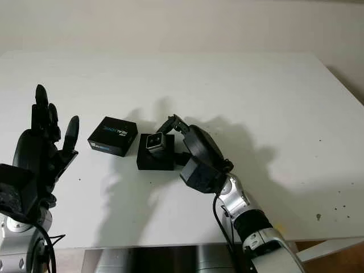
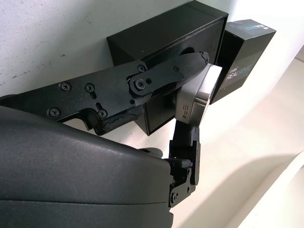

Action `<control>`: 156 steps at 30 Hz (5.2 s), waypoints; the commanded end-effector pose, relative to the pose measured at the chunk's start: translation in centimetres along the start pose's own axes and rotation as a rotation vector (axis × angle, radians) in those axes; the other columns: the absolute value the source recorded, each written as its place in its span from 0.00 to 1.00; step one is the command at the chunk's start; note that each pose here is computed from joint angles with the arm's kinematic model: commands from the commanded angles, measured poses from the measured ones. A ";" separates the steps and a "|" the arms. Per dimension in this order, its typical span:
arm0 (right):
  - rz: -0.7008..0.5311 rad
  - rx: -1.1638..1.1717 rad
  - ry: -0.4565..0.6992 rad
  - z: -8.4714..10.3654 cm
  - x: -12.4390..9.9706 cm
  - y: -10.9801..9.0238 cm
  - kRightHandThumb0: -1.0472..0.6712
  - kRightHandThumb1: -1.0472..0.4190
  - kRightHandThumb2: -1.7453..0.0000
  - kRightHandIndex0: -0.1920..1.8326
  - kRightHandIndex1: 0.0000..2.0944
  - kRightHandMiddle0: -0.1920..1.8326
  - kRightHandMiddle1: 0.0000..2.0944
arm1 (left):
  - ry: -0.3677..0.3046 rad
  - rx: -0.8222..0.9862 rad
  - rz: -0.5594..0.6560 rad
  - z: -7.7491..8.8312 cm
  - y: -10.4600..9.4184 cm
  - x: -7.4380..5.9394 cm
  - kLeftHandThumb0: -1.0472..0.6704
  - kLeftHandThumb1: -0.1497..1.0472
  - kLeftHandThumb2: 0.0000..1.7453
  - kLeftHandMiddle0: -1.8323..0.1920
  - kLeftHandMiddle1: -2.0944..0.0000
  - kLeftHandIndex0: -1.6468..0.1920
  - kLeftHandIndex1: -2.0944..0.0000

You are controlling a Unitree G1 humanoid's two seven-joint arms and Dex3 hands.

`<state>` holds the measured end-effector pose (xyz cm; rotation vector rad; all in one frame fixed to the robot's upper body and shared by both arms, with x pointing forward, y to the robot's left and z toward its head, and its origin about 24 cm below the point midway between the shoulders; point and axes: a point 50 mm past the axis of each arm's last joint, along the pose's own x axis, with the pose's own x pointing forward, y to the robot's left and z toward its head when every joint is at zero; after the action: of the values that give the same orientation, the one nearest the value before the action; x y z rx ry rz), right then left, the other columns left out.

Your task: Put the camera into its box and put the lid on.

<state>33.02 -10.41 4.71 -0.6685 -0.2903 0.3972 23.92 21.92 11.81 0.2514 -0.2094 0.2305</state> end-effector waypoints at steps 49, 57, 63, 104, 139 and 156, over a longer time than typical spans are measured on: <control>0.060 -0.031 0.080 -0.6 -1.1 1.5 0.24 0.07 0.97 0.11 0.01 0.15 0.13 | 0.000 0.007 0.003 0.0 0.3 -0.7 0.27 1.00 0.28 0.98 0.97 1.00 1.00; 0.016 0.007 0.079 -0.4 -1.0 1.5 0.24 0.09 0.97 0.09 0.02 0.13 0.08 | 0.007 0.003 -0.003 0.0 0.3 -0.6 0.27 1.00 0.28 0.98 0.97 1.00 1.00; 0.002 0.014 0.082 -0.4 -1.0 1.1 0.24 0.09 0.97 0.08 0.02 0.13 0.06 | 0.004 0.008 -0.007 0.0 0.3 -0.5 0.27 1.00 0.28 0.98 0.97 1.00 1.00; 0.088 -0.456 -0.199 4.5 -3.2 -3.8 0.14 0.00 0.81 0.01 0.02 0.03 0.02 | -0.009 0.007 -0.018 0.0 0.1 -0.4 0.28 1.00 0.29 0.99 0.97 1.00 1.00; 0.374 -0.781 -0.125 2.7 -1.5 -1.6 0.08 0.00 0.64 0.04 0.03 0.06 0.03 | 0.002 -0.015 -0.016 0.0 0.1 -1.0 0.28 1.00 0.29 0.99 0.97 1.00 1.00; 0.381 -0.759 0.005 0.3 -3.6 -2.7 0.08 0.00 0.64 0.04 0.03 0.06 0.02 | 0.006 -0.017 -0.022 0.1 0.1 -1.2 0.28 1.00 0.29 1.00 0.98 1.00 1.00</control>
<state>30.83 -12.43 7.61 -1.4637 -0.3967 0.6414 22.76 21.88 11.24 0.2365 -0.1853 0.2108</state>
